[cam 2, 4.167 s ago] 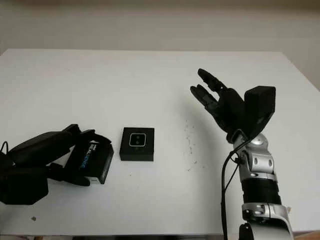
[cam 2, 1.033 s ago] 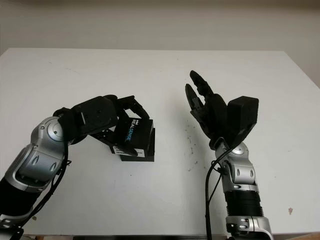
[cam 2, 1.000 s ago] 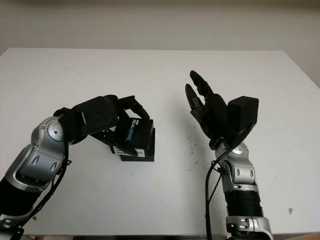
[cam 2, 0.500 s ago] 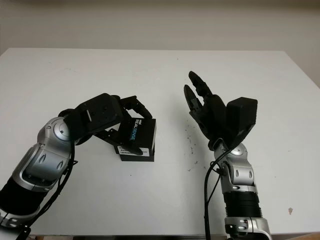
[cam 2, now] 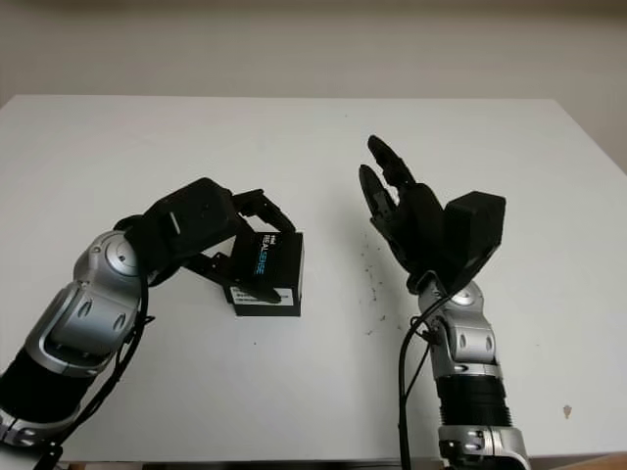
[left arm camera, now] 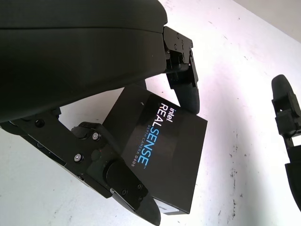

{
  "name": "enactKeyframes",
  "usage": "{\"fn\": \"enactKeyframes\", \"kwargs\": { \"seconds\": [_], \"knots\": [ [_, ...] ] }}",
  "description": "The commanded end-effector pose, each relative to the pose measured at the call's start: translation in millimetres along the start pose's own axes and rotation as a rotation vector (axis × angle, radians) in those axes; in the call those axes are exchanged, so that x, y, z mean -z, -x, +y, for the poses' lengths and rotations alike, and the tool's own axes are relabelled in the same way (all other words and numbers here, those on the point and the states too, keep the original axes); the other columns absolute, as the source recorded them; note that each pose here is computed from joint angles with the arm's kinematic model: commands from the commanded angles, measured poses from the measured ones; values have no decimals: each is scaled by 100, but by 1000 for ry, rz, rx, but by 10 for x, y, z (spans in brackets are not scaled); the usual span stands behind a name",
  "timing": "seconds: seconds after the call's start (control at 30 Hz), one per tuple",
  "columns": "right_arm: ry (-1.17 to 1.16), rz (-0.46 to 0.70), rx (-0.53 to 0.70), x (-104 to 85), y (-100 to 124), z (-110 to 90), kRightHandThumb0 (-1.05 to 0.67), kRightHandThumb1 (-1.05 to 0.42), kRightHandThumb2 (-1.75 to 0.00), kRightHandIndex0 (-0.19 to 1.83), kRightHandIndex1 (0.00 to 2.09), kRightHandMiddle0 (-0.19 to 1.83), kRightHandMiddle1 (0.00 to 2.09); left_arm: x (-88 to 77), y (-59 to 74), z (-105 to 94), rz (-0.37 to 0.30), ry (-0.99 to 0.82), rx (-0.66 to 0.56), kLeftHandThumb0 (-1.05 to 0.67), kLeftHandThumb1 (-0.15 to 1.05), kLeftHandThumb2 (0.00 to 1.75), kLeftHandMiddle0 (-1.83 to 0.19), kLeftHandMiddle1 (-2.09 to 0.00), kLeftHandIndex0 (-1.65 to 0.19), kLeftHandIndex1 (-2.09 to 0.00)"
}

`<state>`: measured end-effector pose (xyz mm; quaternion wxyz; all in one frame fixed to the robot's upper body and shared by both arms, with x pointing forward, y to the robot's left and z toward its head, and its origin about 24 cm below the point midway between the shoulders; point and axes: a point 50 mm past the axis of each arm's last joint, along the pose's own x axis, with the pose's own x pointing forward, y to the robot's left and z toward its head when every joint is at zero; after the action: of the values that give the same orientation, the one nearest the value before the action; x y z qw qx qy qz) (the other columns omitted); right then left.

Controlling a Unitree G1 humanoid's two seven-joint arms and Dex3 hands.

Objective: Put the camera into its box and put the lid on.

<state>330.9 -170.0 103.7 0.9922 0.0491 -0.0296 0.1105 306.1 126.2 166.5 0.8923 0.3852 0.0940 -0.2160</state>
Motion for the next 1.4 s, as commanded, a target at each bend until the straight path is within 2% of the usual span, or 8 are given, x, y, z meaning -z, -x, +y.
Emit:
{"fn": "enactKeyframes", "kwargs": {
  "seconds": [0.0,0.47,0.5,0.53,0.6,0.7,1.23,1.37],
  "knots": [
    [1,-13,-3,-5,7,8,-69,-105,-38,5,5,-3,30,75,-10,-73,33,4,26,-25,97,5,-40,-168,-24,-159],
    [12,-3,10,23,-2,30,-71,-105,-36,8,6,-2,35,71,0,-106,20,-26,32,-26,96,5,-40,-167,-27,-155],
    [14,-2,11,23,0,31,-71,-105,-36,8,6,-2,35,60,2,-113,25,-66,73,-30,95,5,-31,-157,-19,-146],
    [15,0,14,23,0,32,-71,-105,-36,9,7,-2,35,51,8,-120,33,-103,121,-47,95,5,-8,-101,0,-93],
    [17,1,16,25,0,34,-71,-105,-36,9,7,-2,36,44,18,-125,44,-141,181,-59,94,5,-4,-35,4,-37],
    [18,2,13,26,1,34,-70,-105,-36,9,7,-2,36,50,26,-133,71,-170,224,-68,93,5,14,-4,17,-7],
    [26,-3,-8,33,4,29,-71,-105,-37,7,5,-5,36,72,66,-127,91,-329,216,-74,101,7,19,0,19,0],
    [27,-6,-12,30,7,37,-69,-105,-37,8,6,-5,36,86,108,-92,53,-486,130,-88,105,35,19,0,19,0]
  ]
}}
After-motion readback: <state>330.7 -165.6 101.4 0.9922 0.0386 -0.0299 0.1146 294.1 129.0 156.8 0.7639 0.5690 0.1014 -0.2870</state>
